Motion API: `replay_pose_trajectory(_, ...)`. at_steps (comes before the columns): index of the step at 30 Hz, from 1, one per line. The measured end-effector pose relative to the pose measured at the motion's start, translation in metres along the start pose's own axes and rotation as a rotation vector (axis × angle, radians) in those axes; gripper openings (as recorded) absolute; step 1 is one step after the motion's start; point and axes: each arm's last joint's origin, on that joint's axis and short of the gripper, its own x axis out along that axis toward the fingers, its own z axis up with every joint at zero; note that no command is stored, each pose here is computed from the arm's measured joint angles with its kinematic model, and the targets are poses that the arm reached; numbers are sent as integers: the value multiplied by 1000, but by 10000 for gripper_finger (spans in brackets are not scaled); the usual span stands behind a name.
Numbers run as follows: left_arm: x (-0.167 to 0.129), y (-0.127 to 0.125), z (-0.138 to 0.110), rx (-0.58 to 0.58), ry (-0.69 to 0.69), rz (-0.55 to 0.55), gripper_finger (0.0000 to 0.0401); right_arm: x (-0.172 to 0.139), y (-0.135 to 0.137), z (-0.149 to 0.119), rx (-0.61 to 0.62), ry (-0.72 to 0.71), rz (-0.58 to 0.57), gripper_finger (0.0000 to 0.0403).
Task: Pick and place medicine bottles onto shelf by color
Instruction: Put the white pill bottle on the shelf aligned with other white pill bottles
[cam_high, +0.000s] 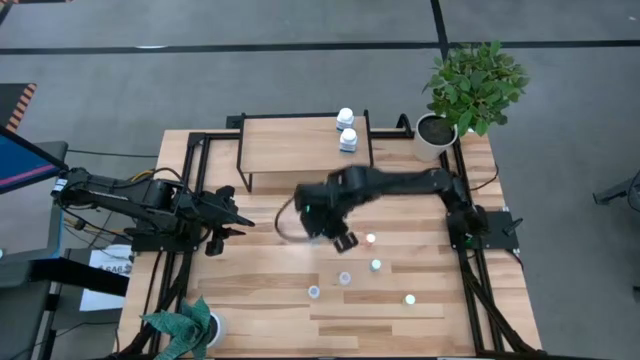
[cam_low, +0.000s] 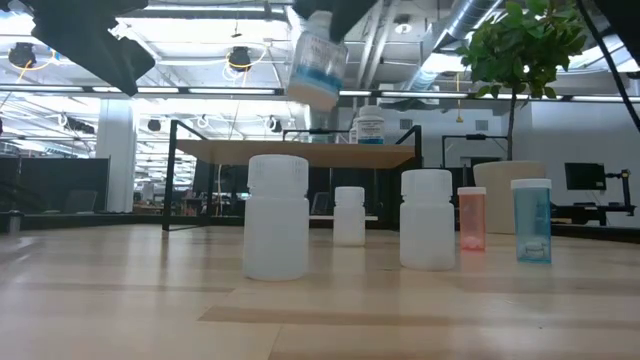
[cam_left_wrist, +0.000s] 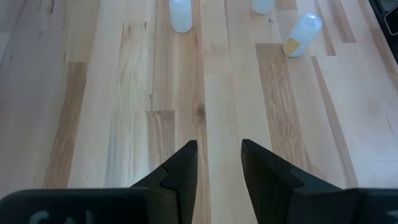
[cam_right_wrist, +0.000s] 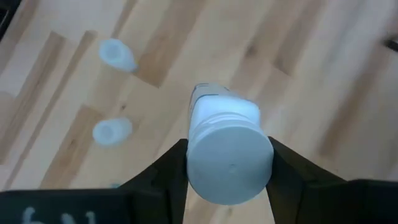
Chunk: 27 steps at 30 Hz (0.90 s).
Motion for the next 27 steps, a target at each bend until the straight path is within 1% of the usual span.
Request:
replay_pose_trajectory(4,0,0,0,0,-1,0,109,-24,-27,-20,139,36,-47,186)
replay_pose_trajectory(6,0,0,0,0,-1,0,109,-33,-42,-35,222,83,-75,186)
replay_pose_trajectory(9,0,0,0,0,0,0,109,-39,-65,-58,351,149,-114,178)
replay_pose_trajectory(12,0,0,0,1,0,0,109,-40,-90,-74,450,152,-138,176)
replay_pose_trajectory(17,0,0,0,2,-1,0,109,-48,-116,-98,525,159,-163,187)
replay_pose_trajectory(22,0,0,0,2,0,0,109,-53,-132,-114,580,162,-180,182)
replay_pose_trajectory(24,0,0,0,3,0,0,109,-54,-136,-119,584,162,-180,180)
replay_pose_trajectory(27,0,0,0,3,-1,0,109,-55,-140,-123,551,167,-181,185)
